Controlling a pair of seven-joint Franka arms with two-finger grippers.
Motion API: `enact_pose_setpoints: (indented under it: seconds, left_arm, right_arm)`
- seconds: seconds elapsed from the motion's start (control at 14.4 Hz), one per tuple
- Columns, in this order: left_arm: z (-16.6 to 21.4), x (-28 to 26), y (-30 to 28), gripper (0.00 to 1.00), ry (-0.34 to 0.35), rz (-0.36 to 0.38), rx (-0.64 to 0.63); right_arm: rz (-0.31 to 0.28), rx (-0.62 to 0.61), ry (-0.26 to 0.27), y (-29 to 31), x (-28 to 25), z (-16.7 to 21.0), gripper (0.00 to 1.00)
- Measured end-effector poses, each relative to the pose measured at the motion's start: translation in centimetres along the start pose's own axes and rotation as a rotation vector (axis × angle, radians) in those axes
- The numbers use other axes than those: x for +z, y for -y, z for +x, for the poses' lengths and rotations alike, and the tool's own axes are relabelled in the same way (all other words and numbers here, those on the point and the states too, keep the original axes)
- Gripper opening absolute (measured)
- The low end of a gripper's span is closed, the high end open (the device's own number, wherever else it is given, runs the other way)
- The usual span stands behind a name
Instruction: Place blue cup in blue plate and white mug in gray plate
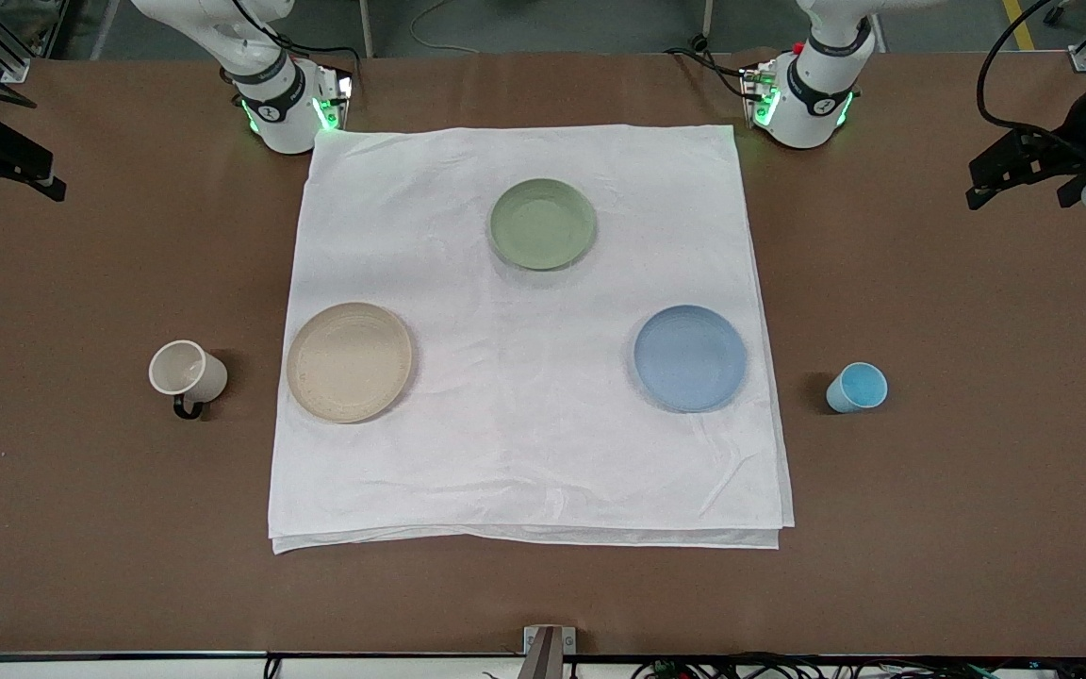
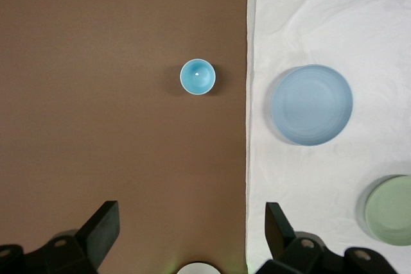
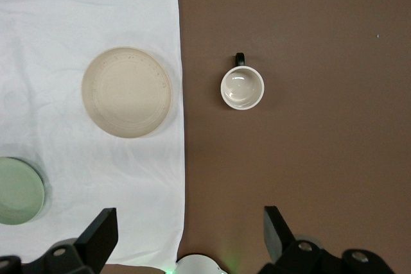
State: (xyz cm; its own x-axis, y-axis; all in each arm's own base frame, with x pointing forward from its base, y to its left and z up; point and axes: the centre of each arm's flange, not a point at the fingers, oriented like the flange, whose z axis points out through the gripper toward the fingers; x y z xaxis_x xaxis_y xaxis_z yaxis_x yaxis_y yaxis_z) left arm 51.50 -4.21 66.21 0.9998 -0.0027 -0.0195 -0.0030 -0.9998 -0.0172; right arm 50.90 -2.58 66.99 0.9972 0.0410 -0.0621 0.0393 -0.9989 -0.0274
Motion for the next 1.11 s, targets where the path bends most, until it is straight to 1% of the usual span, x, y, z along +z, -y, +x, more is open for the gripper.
enact_pose_setpoints:
  seconds: [0.28, 0.42, 0.49, 0.55, 0.69, 0.83, 0.97, 1.04, 1.11]
  left_arm:
    - [0.2, 0.2, 0.6, 1.0, 0.004, -0.001, -0.011]
    - [0.9, 1.3, 1.3, 1.0, 0.025, -0.002, -0.024]
    - [1.7, 2.5, 1.9, 1.0, 0.046, -0.003, -0.034]
    - [2.7, 4.0, 2.5, 1.0, 0.067, -0.005, -0.042]
    - [5.3, 8.4, 3.5, 1.0, 0.09, -0.004, -0.051]
    - [7.3, 13.9, 4.3, 1.0, 0.076, 0.005, -0.059]
    - [7.9, 19.5, 4.6, 1.0, 0.049, 0.002, -0.063]
    - [7.9, 22.2, 4.5, 1.0, 0.03, 0.0, -0.063]
    - [7.6, 24.9, 4.5, 1.0, 0.015, -0.002, -0.065]
  right_arm:
    - [0.0, 0.0, -0.001, 0.0, 0.0, 0.0, 1.0]
    - [-0.003, 0.0, -0.021, -0.1, 0.1, 0.5, 1.0]
    - [-0.006, 0.001, -0.038, -0.2, 0.9, 1.6, 1.0]
    - [-0.008, 0.003, -0.044, -0.4, 2.5, 3.3, 1.0]
    - [-0.015, 0.014, -0.038, -1.4, 8.4, 8.4, 1.0]
    - [-0.02, 0.034, -0.016, -3.1, 15.2, 12.7, 1.0]
    - [-0.023, 0.05, 0.017, -4.7, 21.0, 14.9, 1.0]
    - [-0.026, 0.057, 0.016, -5.4, 23.7, 15.7, 1.0]
    - [-0.031, 0.064, -0.002, -6.0, 26.5, 16.3, 1.0]
